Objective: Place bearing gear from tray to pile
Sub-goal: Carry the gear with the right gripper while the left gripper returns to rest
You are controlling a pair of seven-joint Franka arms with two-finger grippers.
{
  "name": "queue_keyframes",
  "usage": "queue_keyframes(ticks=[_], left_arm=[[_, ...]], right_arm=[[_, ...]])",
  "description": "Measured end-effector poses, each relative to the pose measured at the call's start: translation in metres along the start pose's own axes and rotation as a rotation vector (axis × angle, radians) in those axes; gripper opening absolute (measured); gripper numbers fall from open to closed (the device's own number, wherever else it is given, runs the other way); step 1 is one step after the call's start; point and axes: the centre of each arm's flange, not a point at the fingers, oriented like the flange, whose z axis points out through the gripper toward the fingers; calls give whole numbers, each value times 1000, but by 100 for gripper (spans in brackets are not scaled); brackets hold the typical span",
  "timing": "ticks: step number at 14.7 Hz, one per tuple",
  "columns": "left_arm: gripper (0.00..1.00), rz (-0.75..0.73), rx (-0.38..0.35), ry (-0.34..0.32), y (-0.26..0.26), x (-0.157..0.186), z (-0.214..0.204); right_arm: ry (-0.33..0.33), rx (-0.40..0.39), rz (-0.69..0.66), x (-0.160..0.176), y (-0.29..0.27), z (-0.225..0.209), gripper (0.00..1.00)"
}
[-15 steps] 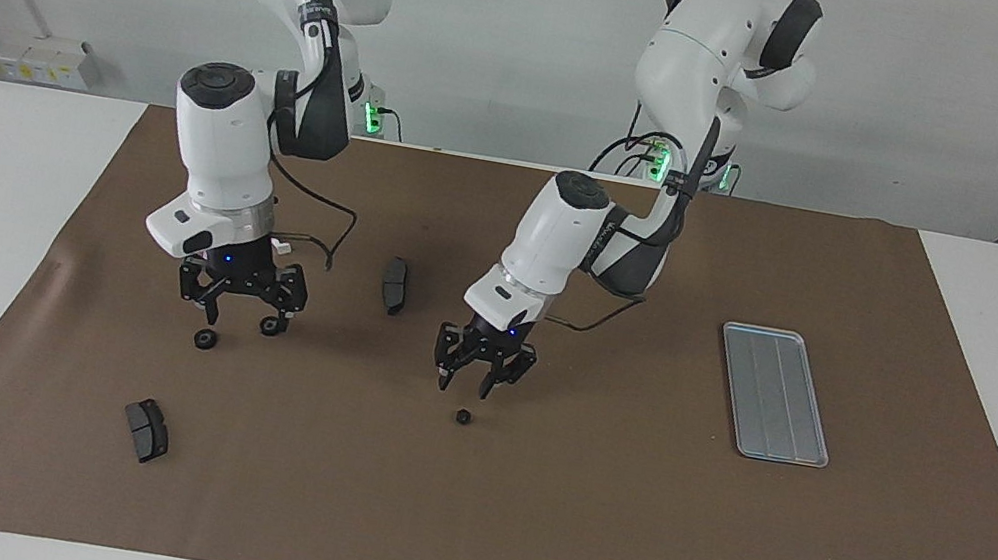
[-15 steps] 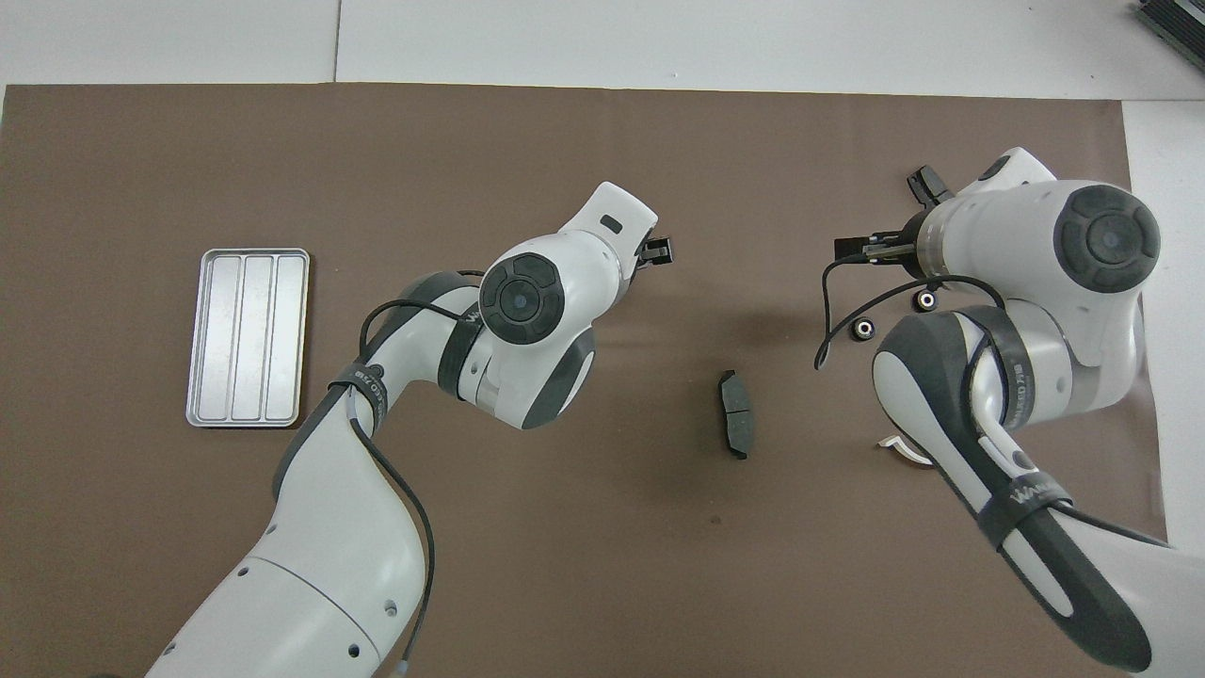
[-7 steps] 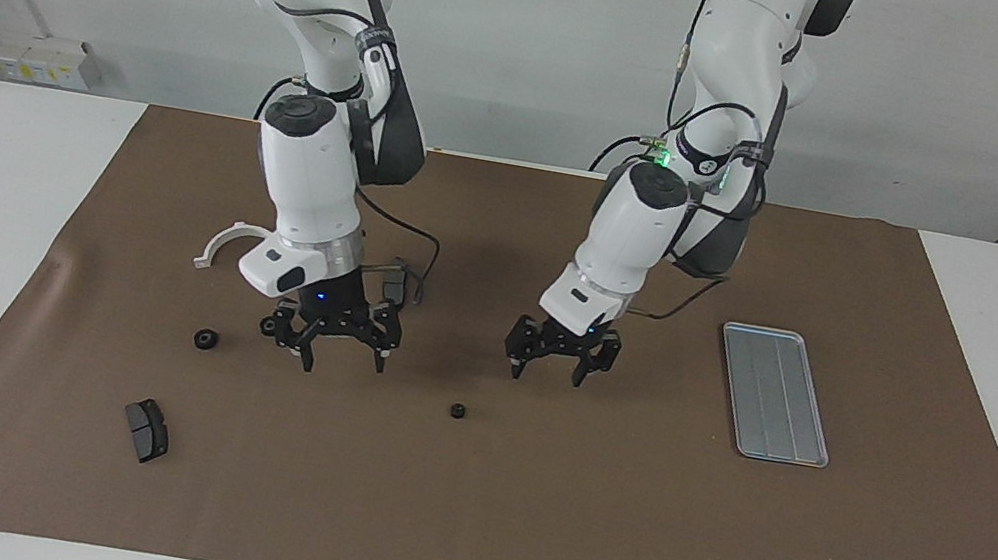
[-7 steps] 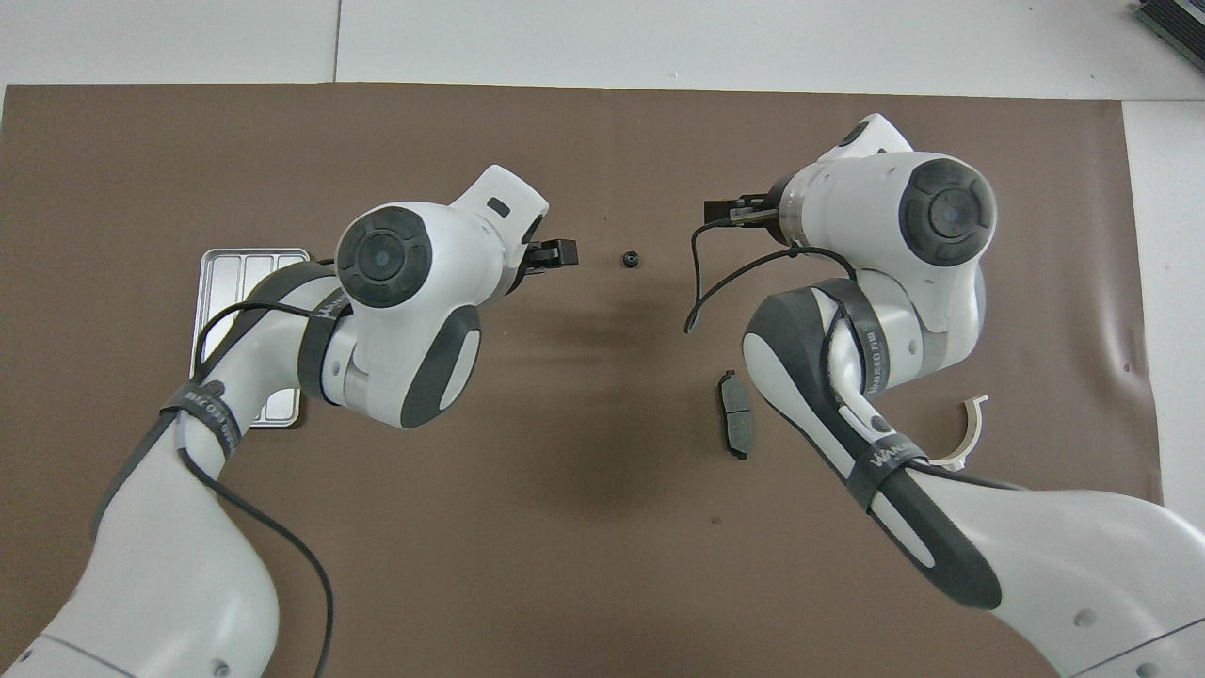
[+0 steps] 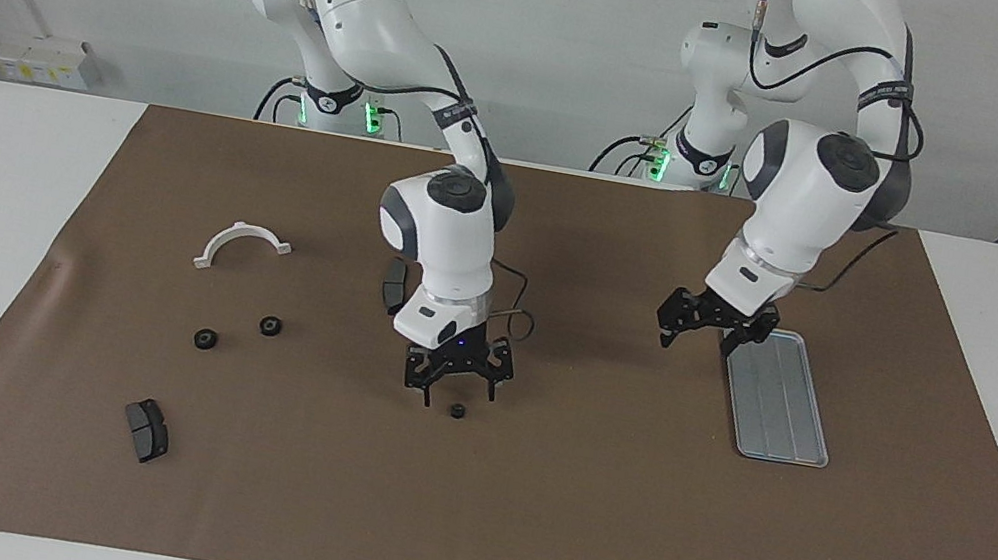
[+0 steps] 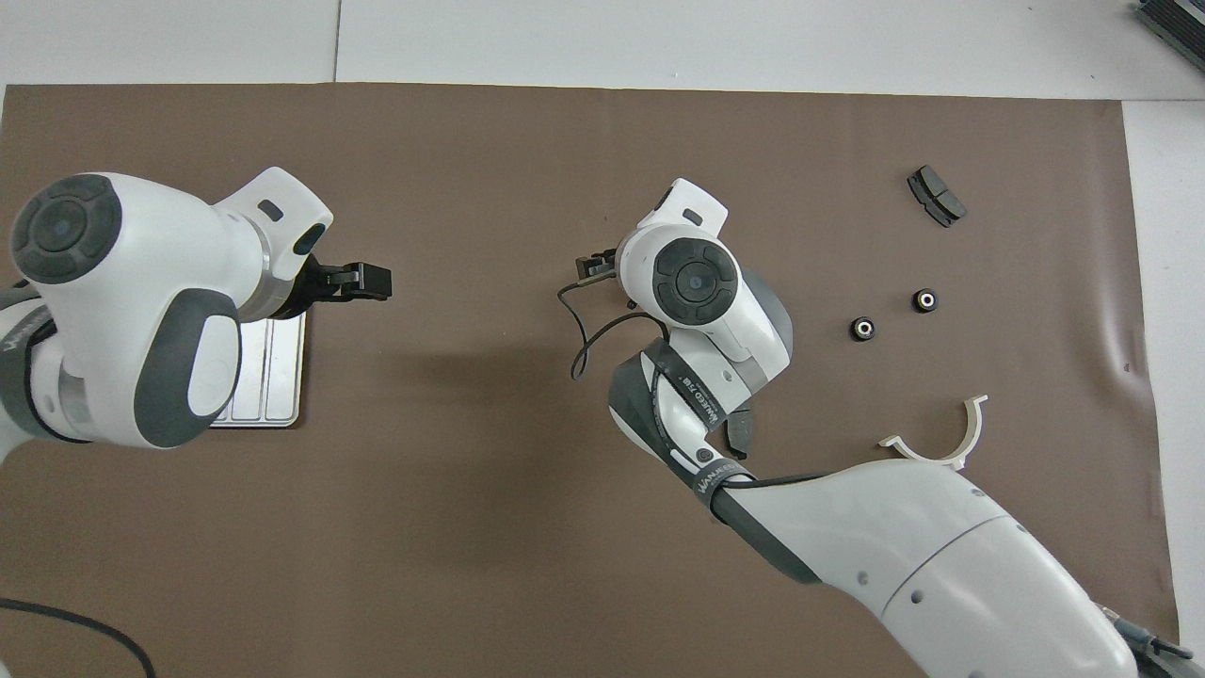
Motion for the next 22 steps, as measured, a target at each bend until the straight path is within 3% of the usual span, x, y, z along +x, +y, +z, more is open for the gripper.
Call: queue_keyframes(ticks=[1,6,13,17,18,20,22], left_arm=[[100,7,4,-20,-15,-2,-8],[100,32,26,-20,-99,-10,-76],[100,-2,66,6,-129,7,-165],[100,-12,66,-69,-134,4,-176],[100,-10,64,-94,-132,-1,-173],[100,-7,62,-119,-130,-10,-167],[100,-5,62,-128,-129,-16,-164]], right_arm=[[0,-9,-9,-1,1,3,100],[-12,-22,-11,-3,8,10,49],[-19,-21,-17,-6,3,14,49],[-25,-22,-20,-8,2,16,48],[-25,-22,-20,-8,2,16,44],[-24,-20,-21,-8,1,15,23],[-24,-20,-21,-8,1,15,23]])
